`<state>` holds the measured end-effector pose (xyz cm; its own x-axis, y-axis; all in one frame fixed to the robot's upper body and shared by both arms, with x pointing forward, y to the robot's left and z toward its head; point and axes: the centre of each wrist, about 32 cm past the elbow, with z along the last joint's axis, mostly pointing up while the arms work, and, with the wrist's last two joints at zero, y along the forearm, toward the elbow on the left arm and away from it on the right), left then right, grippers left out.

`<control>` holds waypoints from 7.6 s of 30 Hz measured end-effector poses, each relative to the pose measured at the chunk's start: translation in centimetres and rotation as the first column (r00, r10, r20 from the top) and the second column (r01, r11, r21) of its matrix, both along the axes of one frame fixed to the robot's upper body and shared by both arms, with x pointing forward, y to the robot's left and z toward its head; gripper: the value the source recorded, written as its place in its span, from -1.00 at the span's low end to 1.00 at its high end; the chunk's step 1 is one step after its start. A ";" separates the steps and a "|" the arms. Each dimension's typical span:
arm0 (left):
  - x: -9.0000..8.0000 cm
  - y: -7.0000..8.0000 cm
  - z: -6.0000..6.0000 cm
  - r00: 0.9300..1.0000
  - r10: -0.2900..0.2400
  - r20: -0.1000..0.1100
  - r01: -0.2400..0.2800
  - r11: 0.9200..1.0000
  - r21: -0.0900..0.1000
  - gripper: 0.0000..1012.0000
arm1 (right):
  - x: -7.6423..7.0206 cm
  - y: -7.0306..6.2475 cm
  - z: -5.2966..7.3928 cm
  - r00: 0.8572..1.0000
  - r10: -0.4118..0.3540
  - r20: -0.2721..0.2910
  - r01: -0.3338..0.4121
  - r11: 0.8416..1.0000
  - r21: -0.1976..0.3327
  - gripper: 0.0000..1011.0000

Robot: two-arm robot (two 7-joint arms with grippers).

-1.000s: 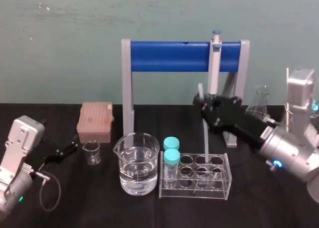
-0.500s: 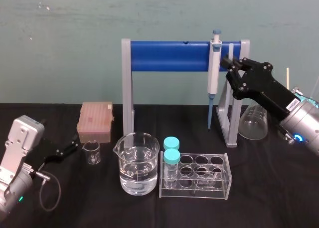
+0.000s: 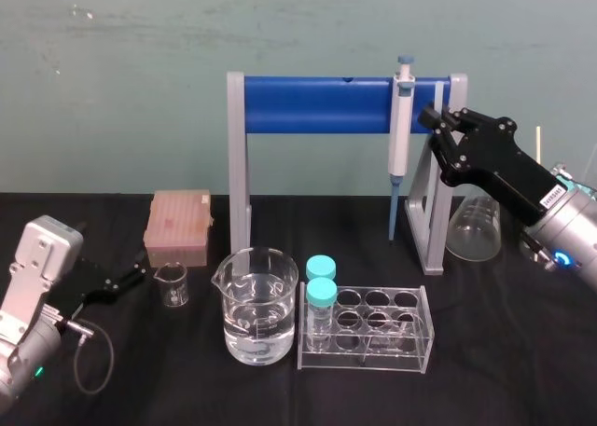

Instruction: Pick up the stirring rod with one hand, then place it down.

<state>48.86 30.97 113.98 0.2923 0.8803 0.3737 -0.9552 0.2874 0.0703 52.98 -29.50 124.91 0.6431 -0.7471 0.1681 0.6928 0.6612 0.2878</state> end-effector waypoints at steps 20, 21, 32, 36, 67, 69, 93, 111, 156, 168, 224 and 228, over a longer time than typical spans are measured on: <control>0.0 0.0 0.0 1.000 0.000 0.000 0.000 1.000 0.000 0.98 | 0.0 0.4 -0.3 1.000 0.010 -0.013 -0.010 1.000 -0.003 -0.86; 0.0 0.0 0.0 1.000 0.000 0.000 0.000 1.000 0.000 0.98 | 0.0 0.4 -0.3 1.000 0.010 -0.015 -0.011 1.000 -0.003 -0.86; 0.0 0.0 0.0 1.000 0.000 0.000 0.000 1.000 0.000 0.98 | 0.1 0.5 -0.4 1.000 0.012 -0.021 -0.012 1.000 -0.002 -0.86; 0.0 0.0 0.0 1.000 0.000 0.000 0.000 1.000 0.000 0.98 | 0.2 0.6 -0.4 1.000 0.015 -0.023 -0.015 1.000 -0.003 -0.86; 0.0 0.0 0.0 1.000 0.000 0.000 0.000 1.000 0.000 0.98 | 0.4 0.6 -0.6 0.999 0.017 -0.033 -0.017 1.000 -0.004 -0.86; 0.0 0.0 0.0 1.000 0.000 0.000 0.000 1.000 0.000 0.98 | 0.4 0.6 -0.6 0.999 0.017 -0.033 -0.017 1.000 -0.004 -0.86; 0.0 0.0 0.0 1.000 0.000 0.000 0.000 1.000 0.000 0.98 | 0.8 0.8 -0.8 0.999 0.022 -0.037 -0.023 1.000 -0.001 -0.86; 0.0 0.0 0.0 1.000 0.000 0.000 0.000 1.000 0.000 0.98 | 0.0 0.6 -3.4 0.965 0.241 -0.104 -0.240 0.970 0.025 -0.86; 0.0 0.0 0.0 1.000 0.000 0.000 0.000 1.000 0.000 0.98 | 1.6 2.0 -9.1 0.931 0.220 -0.292 -0.240 0.970 -0.034 -0.86; 0.0 0.0 0.0 1.000 0.000 0.000 0.000 1.000 0.000 0.98 | 1.6 2.1 -9.3 0.931 0.206 -0.300 -0.233 0.971 -0.058 -0.86; 0.0 0.0 0.0 1.000 0.000 0.000 0.000 1.000 0.000 0.98 | -2.4 -2.3 -9.3 0.832 -0.426 -0.356 0.373 0.904 -0.211 0.98; 0.0 0.0 0.0 1.000 0.000 0.000 0.000 1.000 0.000 0.98 | -2.3 -2.1 -9.6 0.811 -0.457 -0.366 0.395 0.888 -0.234 0.98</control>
